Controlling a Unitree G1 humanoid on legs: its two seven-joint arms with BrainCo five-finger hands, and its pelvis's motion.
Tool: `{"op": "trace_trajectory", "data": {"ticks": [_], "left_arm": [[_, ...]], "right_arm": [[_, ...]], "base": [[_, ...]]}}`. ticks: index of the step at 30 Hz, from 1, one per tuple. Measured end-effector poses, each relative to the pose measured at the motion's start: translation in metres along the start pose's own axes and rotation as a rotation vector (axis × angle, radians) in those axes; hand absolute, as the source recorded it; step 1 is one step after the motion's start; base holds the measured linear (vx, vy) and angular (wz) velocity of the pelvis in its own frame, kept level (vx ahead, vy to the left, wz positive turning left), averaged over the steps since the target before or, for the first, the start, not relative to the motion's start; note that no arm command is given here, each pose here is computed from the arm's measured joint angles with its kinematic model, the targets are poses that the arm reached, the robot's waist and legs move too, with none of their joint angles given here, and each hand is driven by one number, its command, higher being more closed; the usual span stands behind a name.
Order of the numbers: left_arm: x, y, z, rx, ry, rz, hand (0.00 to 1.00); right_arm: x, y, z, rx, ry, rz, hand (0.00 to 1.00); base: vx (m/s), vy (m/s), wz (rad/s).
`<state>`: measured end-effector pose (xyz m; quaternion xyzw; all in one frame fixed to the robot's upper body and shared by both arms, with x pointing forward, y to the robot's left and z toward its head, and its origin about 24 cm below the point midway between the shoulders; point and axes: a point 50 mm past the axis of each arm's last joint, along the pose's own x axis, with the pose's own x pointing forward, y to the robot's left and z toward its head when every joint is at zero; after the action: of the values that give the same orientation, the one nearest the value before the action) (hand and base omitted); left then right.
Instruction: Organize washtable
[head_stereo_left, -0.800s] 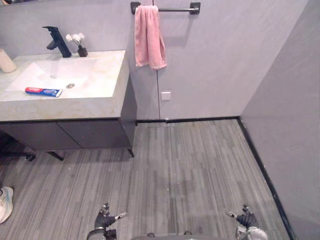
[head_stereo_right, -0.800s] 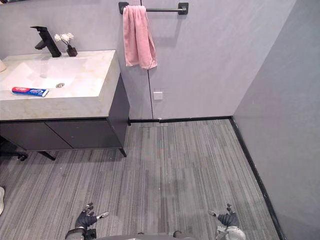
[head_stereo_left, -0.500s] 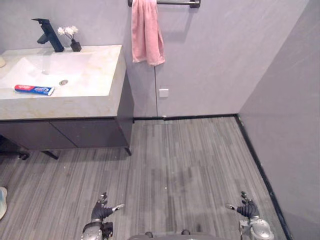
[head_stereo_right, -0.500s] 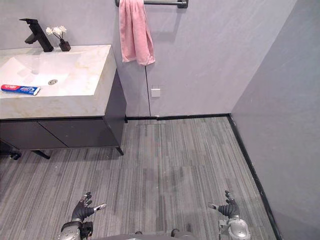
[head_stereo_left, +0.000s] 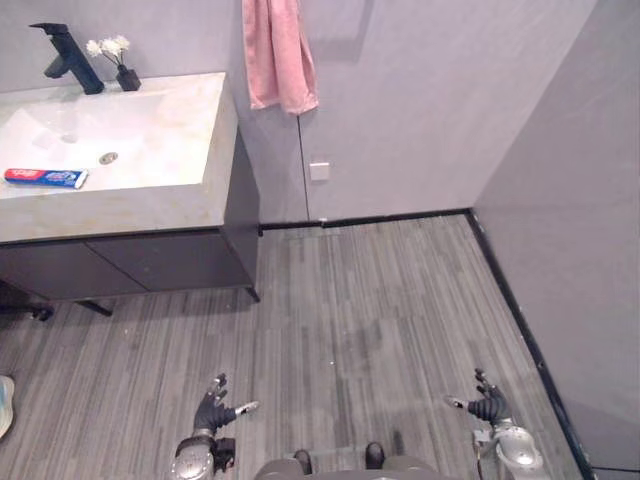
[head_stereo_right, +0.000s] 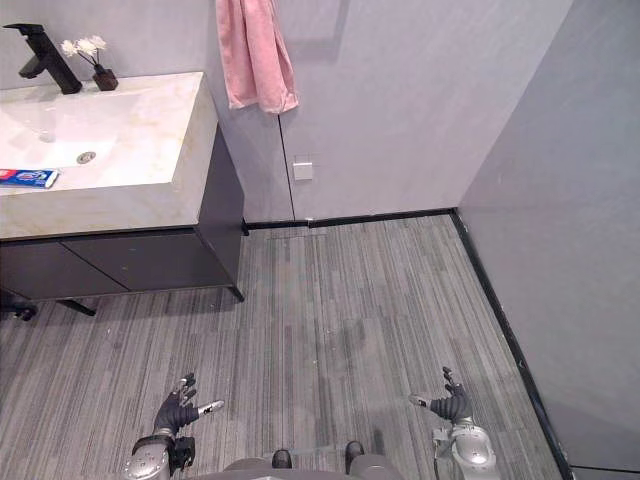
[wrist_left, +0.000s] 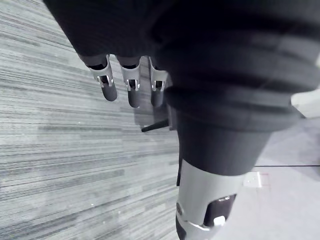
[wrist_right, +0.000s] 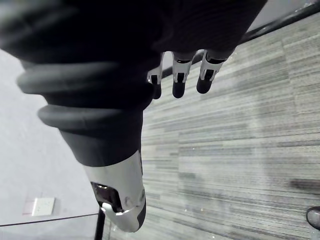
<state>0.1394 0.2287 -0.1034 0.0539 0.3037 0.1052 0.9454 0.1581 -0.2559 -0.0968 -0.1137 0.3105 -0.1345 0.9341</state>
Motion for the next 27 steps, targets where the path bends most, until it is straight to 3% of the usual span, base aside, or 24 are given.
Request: {"op": "trace_trajectory", "data": {"ticks": [8,15,21,27], "left_arm": [[0.01,0.004,0.017,0.032,-0.049,0.03,0.0],[0.017,-0.013,0.028,0.03,-0.085,0.0,0.0],[0.013,-0.021,0.021,0.01,-0.066,-0.014,0.0],[0.008,-0.026,0.011,-0.008,-0.028,-0.015,0.0]], "right_arm": [[0.002,0.013,0.004,0.021,0.002,0.021,0.0],[0.007,0.007,0.014,0.008,-0.032,-0.001,0.0],[0.003,0.028,0.015,0.072,-0.042,0.045,0.0],[0.008,0.017,0.011,0.098,-0.008,-0.021,0.0]], "base": [[0.3,0.056,0.07],[0.58,-0.131,0.45],[0.52,-0.094,-0.01],[0.49,0.123,-0.28]]}}
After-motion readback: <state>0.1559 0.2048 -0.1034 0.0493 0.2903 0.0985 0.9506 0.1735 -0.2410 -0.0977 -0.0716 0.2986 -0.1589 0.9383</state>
